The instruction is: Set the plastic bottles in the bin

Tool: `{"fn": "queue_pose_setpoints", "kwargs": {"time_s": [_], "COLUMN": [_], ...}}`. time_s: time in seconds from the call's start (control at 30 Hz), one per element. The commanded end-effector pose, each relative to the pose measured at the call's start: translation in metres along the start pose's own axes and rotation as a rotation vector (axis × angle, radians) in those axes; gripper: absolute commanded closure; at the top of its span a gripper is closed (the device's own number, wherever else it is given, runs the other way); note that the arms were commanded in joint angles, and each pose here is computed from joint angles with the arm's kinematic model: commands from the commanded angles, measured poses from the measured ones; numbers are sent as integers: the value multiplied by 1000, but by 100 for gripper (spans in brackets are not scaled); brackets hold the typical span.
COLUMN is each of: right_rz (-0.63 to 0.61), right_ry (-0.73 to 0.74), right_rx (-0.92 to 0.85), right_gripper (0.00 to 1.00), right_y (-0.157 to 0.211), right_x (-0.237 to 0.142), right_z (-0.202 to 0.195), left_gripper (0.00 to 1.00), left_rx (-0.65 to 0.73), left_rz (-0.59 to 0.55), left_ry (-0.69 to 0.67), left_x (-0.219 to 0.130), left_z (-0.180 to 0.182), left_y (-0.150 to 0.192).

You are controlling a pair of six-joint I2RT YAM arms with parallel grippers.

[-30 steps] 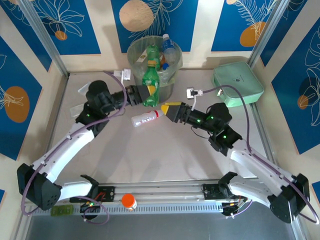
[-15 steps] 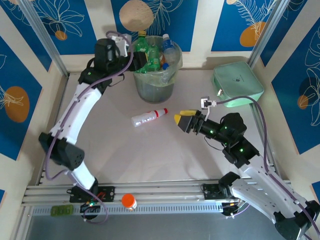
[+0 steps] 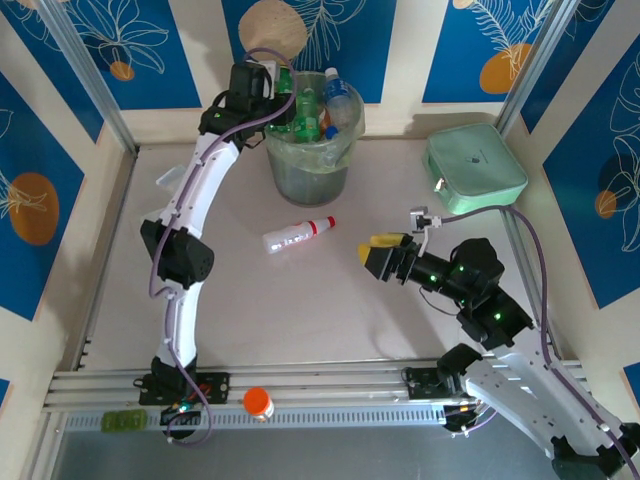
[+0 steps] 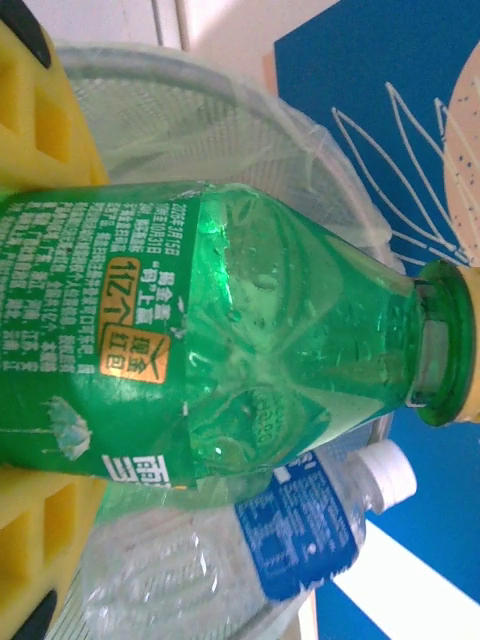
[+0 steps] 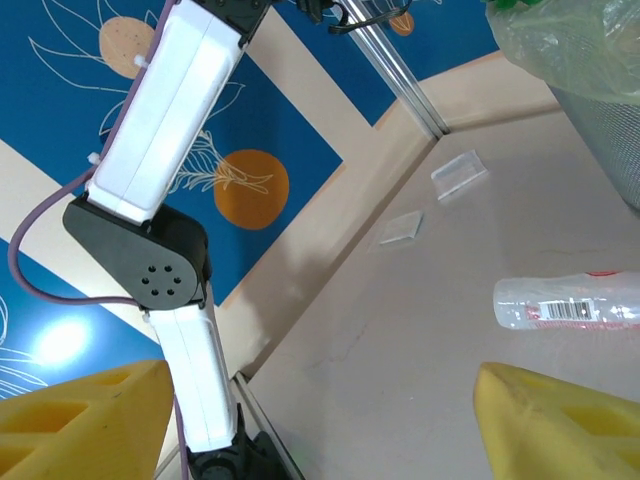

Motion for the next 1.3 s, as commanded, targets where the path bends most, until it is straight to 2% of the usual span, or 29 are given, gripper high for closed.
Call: {"fn": "queue_pose_setpoints", "kwargs": {"time_s": [0.0,0.13,0.27,0.7,0.97,1.1,1.27], "right_rz": [12,11,0,-8,-11,-9,-8], "right_ry": [47,62,59,61,73,80,80], "right_rx": [-6,-12,-22,-33,-22,-22,-27], "right_gripper": [21,21,21,21,21,21,22], "right_y": [6,7,4,-5,-5,-6,-8], "right_x": [-3,-5,-5,-1,-3,-4,-6], "right_z": [-9,-10,-9,-8,-9,-9,-6], "left_gripper": [55,38,26,16,17,27,45], "left_rx": [38,31,30,56,87,88,91], "left_rz": [-23,-11,-8,-98,-125,-107,-60], "left_ry": [-61,-44,-50,19,3,22,17], "left_x": [9,16,15,-35,-47,-39,-21], "left_z": [13,12,13,1,1,0,4], "left_y": [-4,1,1,-31,-38,-32,-19]}}
Point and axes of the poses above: each hand's point on the last joint's axis, 136 mm out from that joint toward the fingers, its own x axis out along the fingers, its own z axis along the line the jaws close on, y = z × x, the point moved 7 cm from there along -x, back along the fingers, and after that the axes turned 2 degrees about x, right-handed, at the moved point
